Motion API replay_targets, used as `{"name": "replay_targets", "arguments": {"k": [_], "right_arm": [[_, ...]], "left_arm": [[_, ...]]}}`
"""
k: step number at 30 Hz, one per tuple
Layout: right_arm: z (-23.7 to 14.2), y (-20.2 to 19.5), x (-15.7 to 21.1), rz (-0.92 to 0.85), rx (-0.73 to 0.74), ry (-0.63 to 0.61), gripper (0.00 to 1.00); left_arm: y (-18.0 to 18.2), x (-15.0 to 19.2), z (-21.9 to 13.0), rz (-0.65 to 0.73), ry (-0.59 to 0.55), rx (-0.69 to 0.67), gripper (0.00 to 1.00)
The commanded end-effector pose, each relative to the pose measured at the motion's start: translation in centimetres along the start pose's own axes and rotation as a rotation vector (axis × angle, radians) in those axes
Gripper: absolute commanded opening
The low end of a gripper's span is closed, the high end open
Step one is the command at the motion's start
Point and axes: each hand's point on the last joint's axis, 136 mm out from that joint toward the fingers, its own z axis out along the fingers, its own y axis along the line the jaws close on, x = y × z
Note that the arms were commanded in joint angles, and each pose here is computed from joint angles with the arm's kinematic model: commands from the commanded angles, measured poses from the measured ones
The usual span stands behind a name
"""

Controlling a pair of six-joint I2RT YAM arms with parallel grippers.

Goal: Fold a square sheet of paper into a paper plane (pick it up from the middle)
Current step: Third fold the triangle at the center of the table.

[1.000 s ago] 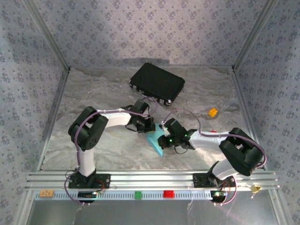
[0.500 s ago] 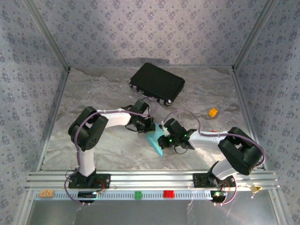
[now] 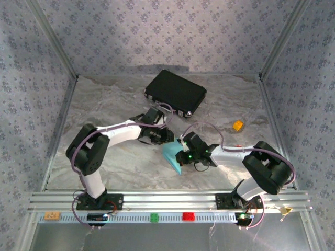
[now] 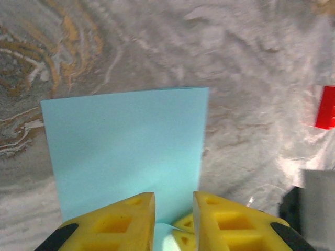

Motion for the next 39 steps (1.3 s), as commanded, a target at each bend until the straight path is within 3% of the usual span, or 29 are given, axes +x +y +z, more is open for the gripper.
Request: {"name": "replay_targets", "arguments": {"k": [1, 10, 14, 39], "right_arm": [[0.4, -1.2, 0.9, 0.030, 0.044, 0.031, 0.01], [0.6, -1.9, 0.4, 0.051, 0.072, 0.024, 0.01], [0.6, -2.0, 0.4, 0.056, 0.073, 0.026, 0.00], [0.6, -2.3, 0.8, 0.066, 0.088, 0.033, 0.00]], "left_arm": [[-0.9, 0.4, -1.8, -0.003, -0.026, 0.035, 0.23], [-2.0, 3.6, -1.8, -0.093, -0.021, 0.257, 0.00], [-2.0, 4.5, -0.9, -0.127, -0.017, 0.301, 0.00], [1.5, 7.3, 2.5, -0.169, 0.069, 0.202, 0.00]]}}
